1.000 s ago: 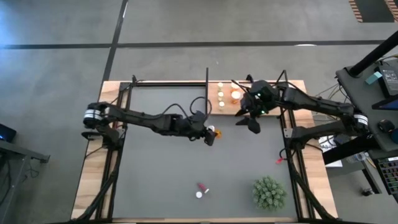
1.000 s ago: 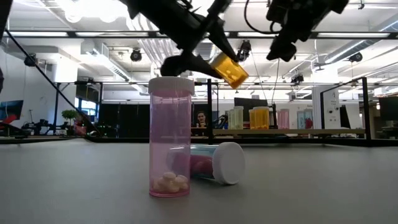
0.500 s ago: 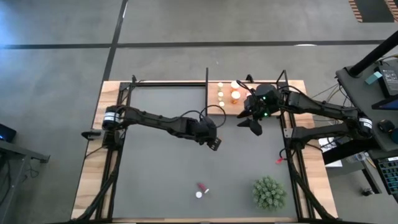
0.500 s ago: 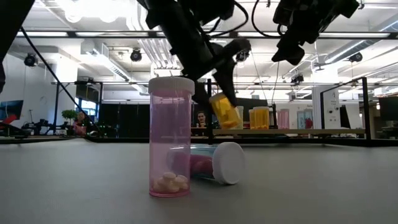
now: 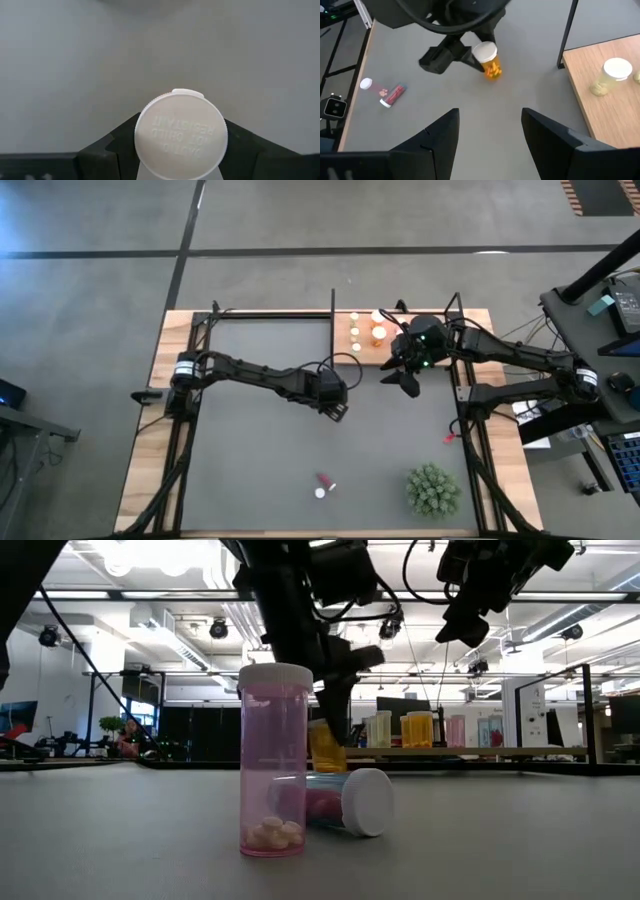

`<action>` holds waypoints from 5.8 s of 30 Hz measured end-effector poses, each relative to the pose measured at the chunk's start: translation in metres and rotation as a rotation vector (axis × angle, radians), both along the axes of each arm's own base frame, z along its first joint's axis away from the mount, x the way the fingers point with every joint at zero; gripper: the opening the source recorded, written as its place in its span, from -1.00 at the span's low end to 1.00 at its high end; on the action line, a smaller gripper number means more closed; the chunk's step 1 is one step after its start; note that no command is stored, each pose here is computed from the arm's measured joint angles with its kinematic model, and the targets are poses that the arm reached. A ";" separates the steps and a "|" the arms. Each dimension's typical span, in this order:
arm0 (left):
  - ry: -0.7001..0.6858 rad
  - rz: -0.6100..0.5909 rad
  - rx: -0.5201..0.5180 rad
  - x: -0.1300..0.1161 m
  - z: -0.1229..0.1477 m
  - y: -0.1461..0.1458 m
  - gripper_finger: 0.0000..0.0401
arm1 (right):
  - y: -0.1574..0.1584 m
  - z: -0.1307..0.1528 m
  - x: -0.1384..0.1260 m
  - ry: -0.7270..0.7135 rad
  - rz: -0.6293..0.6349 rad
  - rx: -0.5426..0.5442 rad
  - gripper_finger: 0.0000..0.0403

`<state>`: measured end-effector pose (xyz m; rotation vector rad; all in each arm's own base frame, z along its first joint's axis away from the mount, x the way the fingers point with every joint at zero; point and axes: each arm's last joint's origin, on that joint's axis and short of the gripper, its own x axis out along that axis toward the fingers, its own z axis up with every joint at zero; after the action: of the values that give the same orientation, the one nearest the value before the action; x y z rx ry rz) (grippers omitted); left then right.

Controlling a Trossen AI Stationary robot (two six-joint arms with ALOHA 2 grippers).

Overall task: Pick and place medicine bottles onto shelf by color
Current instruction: Put the orange medicine bottle on the shelf aligned with the other orange medicine bottle

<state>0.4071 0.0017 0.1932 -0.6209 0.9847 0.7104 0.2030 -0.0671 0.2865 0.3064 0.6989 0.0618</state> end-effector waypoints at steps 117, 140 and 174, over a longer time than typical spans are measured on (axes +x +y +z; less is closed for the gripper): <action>-0.715 -0.221 0.390 -0.171 0.042 0.004 0.25 | 0.072 -0.198 0.182 -0.245 -0.510 -0.333 0.02; -0.706 -0.215 0.395 -0.171 0.040 0.006 0.25 | 0.072 -0.188 0.190 -0.208 -0.548 -0.287 -0.12; -0.696 -0.194 0.410 -0.172 0.039 0.011 0.25 | 0.070 -0.156 0.045 -0.272 -1.117 -0.498 -0.09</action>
<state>0.2354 0.0125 0.2326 -0.3581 0.2345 0.4486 0.2477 0.0031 0.1302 0.1679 0.1838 -1.0988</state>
